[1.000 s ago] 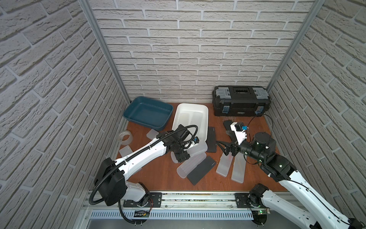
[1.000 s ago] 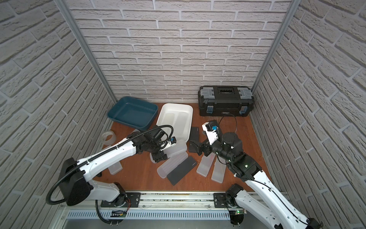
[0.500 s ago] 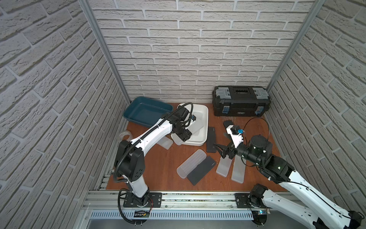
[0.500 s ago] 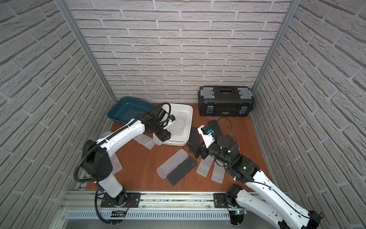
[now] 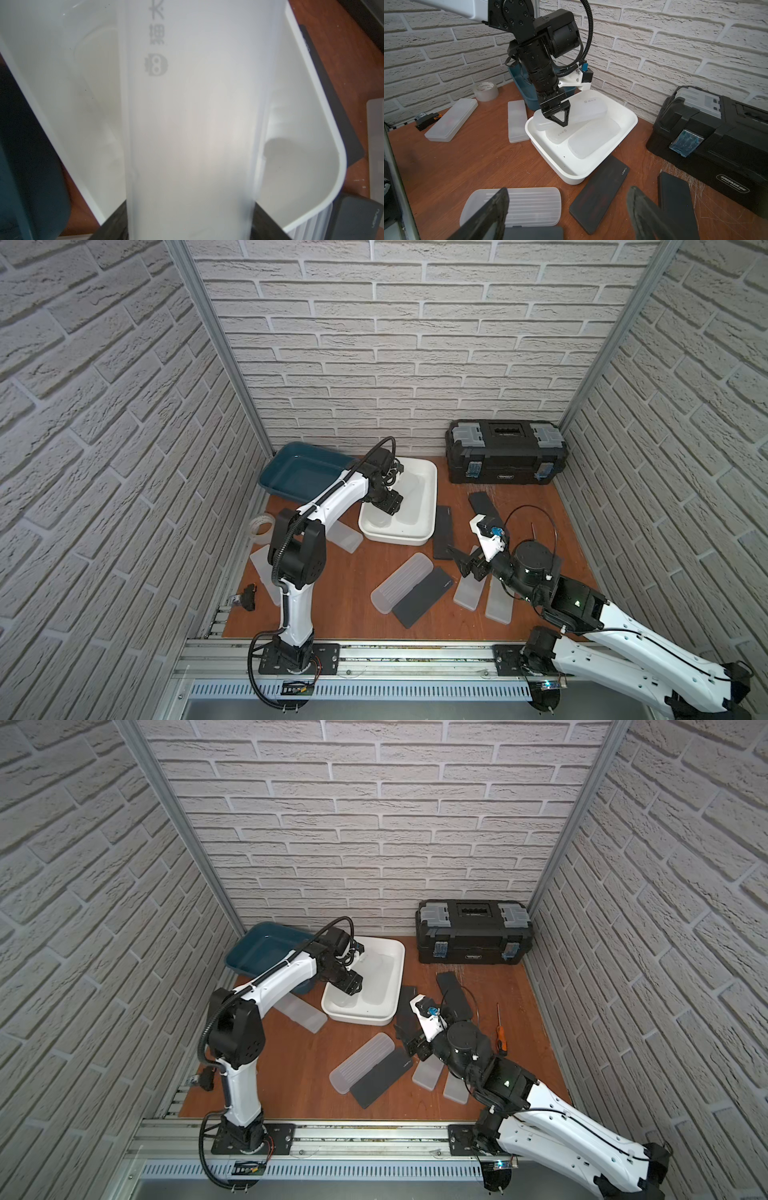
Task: Place the pencil cases by color into the storage box
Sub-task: Place the pencil case at the storage box.
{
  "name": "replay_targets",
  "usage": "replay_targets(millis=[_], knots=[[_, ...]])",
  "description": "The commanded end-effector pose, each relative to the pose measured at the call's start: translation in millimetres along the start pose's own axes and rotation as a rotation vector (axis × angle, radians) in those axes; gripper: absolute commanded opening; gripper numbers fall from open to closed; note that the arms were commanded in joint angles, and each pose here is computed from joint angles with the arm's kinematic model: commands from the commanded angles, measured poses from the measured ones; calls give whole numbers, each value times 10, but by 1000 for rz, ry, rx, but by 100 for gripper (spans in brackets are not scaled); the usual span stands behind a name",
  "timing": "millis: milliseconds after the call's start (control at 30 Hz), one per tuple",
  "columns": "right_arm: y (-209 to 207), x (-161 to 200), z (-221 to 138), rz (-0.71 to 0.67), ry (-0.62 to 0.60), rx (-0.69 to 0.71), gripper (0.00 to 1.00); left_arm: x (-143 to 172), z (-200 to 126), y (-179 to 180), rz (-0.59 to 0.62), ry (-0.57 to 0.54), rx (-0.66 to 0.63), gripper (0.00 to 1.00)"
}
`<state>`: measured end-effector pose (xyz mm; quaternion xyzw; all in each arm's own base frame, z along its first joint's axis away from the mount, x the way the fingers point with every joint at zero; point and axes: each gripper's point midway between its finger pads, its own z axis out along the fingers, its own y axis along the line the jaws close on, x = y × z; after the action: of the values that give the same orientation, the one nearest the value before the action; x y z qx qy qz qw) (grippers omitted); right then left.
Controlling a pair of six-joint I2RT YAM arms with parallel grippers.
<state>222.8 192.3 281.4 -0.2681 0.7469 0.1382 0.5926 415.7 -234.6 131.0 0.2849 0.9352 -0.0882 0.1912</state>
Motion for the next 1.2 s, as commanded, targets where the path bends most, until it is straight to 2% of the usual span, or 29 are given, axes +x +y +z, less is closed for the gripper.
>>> replay_targets(millis=[0, 233, 533, 1167], knots=[[-35, -156, 19, -26, -67, 61, 89, -142, 31, 75, -73, -39, 4, 71], [140, -115, 73, -100, -84, 65, 88, -151, 162, 204, -162, -31, -49, 72], [269, -87, 70, -168, -127, 69, 88, -87, 340, 305, -216, 6, -93, 71], [401, -6, 87, -166, -149, 19, 88, -45, 627, 526, -362, 62, -194, 70]])
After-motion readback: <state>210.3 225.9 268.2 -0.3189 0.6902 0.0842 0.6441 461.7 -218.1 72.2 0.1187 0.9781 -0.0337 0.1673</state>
